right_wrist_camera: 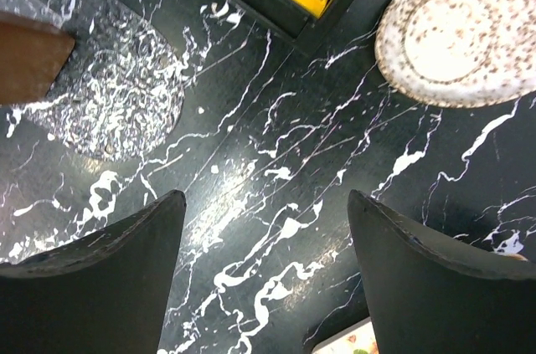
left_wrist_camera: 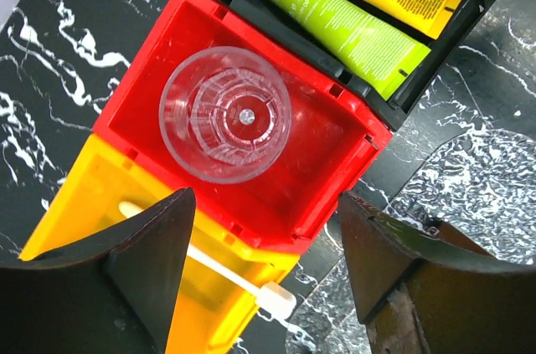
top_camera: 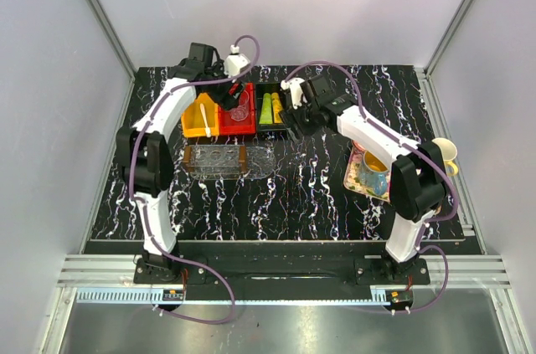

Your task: Prepare toiletry sets of a toothbrush and toothpaste on the tray

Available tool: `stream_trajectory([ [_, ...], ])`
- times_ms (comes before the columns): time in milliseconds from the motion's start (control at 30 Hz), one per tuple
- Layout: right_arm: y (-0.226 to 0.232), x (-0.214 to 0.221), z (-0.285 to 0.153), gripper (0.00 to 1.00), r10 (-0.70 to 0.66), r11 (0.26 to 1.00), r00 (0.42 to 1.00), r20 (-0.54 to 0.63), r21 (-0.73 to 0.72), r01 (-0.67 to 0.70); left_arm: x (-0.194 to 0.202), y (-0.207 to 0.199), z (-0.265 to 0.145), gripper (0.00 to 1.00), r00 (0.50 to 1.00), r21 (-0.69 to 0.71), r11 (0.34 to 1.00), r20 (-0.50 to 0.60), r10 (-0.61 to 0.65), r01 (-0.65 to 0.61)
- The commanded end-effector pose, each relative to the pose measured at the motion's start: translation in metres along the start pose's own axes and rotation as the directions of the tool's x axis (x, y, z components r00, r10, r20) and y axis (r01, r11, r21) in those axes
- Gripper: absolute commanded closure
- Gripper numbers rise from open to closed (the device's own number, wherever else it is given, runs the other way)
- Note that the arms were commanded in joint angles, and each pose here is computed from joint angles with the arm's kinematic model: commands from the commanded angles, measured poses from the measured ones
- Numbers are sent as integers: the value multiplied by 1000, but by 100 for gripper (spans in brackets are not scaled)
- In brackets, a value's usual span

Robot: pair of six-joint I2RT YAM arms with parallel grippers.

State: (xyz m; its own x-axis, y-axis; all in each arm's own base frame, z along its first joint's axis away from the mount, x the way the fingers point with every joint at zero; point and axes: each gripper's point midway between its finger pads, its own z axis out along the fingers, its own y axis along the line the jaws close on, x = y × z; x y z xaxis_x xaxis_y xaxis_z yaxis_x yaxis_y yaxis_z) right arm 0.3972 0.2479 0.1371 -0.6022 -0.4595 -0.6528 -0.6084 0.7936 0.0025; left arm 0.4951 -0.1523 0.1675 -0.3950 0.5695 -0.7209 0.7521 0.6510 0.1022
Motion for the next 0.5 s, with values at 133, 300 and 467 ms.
stream_trajectory([
  [133,-6,3,-21,17,-8,999,1000,25,-34,9,-14,1,29,28,960,23,961,-43,278,-277],
  [300,-13,11,-17,18,8,999,1000,6,-40,-8,-6,1,44,30,948,48,952,-86,307,-304],
  [467,-16,16,-11,18,16,999,1000,-9,-45,-17,3,2,54,31,939,67,944,-108,328,-322],
])
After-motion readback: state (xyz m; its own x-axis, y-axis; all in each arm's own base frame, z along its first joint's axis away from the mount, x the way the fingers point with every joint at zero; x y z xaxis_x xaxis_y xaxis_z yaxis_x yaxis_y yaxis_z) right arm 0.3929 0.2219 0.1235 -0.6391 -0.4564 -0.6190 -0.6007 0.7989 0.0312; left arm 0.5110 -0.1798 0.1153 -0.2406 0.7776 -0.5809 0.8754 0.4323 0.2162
